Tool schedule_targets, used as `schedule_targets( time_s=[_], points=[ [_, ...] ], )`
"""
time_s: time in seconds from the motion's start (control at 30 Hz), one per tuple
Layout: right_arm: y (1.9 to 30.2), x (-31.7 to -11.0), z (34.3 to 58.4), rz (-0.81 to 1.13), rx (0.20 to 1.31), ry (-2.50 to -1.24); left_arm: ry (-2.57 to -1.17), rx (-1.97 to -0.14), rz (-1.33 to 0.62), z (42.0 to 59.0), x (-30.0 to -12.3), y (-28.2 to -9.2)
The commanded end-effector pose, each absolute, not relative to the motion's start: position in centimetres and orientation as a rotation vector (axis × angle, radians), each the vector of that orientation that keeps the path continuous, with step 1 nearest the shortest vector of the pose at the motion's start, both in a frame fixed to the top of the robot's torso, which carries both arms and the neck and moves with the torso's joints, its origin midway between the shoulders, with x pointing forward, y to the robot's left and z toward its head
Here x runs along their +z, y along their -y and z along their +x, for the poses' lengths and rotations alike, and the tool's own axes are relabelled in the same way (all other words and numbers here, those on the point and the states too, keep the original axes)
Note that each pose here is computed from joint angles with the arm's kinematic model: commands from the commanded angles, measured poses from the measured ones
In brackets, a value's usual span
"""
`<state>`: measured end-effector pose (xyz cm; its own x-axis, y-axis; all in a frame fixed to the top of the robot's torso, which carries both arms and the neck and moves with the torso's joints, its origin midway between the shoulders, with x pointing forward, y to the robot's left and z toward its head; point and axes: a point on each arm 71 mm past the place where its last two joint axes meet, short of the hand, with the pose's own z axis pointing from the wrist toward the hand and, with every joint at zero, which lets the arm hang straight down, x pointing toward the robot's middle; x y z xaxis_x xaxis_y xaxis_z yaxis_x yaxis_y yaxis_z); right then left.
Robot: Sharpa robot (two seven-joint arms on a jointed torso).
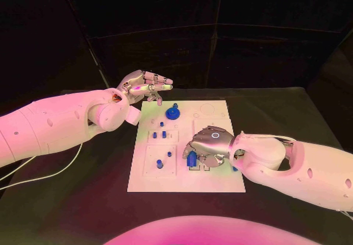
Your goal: Assemble the parts on the task board
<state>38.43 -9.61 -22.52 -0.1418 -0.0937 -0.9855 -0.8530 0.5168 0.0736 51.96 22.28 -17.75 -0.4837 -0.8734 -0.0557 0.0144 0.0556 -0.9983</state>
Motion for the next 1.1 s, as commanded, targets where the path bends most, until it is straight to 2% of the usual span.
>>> schedule_targets(
  time_s=[0.03, 0.73, 1.1],
  points=[
    [9.51, -21.97, 38.26, -0.813, 0.86, -1.532, -1.599, -1.536, -0.881, 51.95, -17.65, -22.22],
    [10.27, -22.68, 38.17, -0.832, 0.849, -1.65, -1.603, -1.535, -0.882, 51.93, -17.67, -22.25],
    [10.24, -22.91, 38.49, -0.824, 0.834, -1.667, -1.603, -1.535, -0.883, 51.91, -17.66, -22.28]
  ],
)
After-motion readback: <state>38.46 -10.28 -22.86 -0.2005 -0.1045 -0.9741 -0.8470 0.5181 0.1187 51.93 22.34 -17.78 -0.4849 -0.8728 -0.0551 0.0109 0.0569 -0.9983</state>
